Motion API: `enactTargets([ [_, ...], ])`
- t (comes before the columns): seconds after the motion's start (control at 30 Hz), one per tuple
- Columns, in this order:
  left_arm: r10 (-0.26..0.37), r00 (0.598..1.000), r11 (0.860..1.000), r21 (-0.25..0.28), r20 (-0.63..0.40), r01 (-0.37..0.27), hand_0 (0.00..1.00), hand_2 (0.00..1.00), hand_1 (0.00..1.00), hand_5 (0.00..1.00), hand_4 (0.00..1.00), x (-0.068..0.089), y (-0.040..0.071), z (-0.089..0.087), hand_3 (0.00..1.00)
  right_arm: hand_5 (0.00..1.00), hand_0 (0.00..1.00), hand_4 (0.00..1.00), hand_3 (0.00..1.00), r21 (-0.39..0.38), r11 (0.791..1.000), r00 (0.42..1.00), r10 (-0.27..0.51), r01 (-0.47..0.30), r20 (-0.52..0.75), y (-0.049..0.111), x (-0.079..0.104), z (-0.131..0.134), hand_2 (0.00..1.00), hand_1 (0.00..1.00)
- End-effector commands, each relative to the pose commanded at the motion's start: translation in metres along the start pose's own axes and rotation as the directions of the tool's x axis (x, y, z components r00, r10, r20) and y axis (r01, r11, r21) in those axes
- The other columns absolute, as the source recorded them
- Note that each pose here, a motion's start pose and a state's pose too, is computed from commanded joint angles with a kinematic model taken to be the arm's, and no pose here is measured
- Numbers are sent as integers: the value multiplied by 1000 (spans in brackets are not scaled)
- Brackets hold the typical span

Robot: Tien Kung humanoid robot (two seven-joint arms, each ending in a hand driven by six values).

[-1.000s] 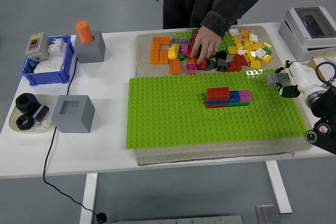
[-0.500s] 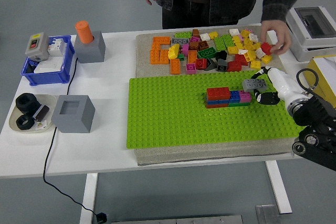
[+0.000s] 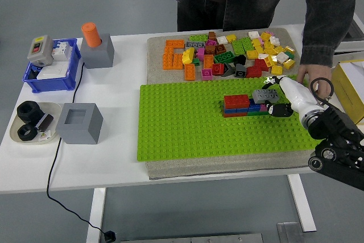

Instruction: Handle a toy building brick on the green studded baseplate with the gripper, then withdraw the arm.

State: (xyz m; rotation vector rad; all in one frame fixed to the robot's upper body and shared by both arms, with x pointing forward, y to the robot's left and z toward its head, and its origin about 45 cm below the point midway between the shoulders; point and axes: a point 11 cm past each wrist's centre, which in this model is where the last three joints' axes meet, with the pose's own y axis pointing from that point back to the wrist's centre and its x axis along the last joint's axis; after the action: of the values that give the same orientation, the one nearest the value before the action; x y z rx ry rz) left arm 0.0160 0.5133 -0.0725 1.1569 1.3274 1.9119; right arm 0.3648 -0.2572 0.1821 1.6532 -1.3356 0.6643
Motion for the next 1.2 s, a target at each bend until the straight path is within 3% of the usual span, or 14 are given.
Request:
enactTargets([
  [1.2, -3, 1000, 1000, -5, 0, 3, 832, 818, 875, 592, 876, -1, 0, 2, 703, 2, 998, 534, 416, 2, 1000, 1000, -20, 20, 5, -5, -11, -4, 919, 927],
])
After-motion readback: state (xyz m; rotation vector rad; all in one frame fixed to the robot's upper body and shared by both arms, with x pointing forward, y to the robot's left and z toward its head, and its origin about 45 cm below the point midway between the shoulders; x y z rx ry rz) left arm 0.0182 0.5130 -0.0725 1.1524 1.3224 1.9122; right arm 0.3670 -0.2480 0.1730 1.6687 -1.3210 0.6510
